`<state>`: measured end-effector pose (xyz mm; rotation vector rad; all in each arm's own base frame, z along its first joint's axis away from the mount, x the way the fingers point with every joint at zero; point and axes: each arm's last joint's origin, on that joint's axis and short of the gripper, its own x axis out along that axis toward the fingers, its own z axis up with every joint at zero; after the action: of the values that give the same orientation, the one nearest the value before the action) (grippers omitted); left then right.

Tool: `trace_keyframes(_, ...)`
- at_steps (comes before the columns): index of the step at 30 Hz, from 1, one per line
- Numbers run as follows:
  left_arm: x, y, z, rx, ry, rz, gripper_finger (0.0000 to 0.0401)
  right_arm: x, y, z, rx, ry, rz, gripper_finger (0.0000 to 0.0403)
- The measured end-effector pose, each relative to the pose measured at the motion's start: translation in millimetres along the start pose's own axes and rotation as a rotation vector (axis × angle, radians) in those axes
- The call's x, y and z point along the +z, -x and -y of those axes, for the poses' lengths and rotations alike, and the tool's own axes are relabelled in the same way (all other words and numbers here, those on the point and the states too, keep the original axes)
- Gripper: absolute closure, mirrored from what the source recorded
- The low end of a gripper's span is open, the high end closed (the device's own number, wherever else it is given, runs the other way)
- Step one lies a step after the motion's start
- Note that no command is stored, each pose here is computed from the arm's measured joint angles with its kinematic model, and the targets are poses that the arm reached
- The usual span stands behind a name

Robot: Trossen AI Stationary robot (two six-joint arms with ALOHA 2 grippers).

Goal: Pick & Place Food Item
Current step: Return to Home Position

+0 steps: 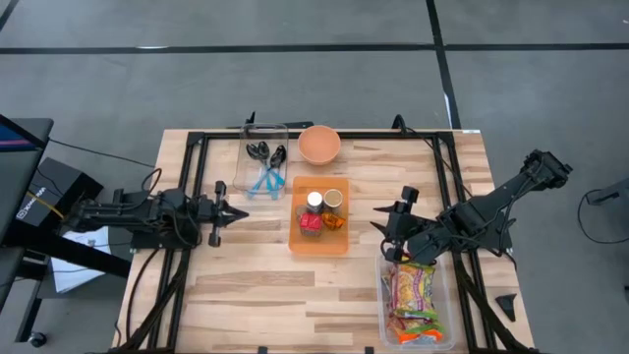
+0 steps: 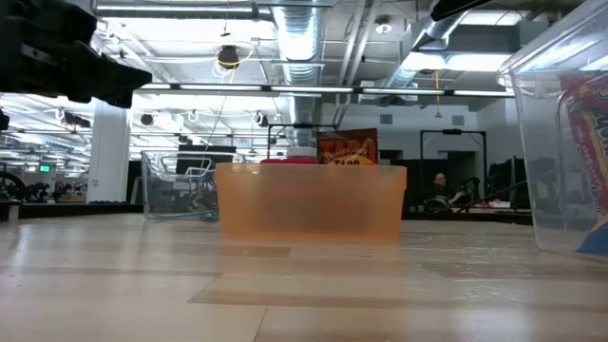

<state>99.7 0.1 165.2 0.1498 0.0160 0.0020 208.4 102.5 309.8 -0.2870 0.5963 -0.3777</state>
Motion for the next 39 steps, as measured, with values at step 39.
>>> trace_keyframes(39, 3.2, -6.3, -0.4, 0.002, 0.079, 0.023, 0.0399, 37.1, -149.9, 98.1, 0.606, -0.142, 0.328, 0.0249)
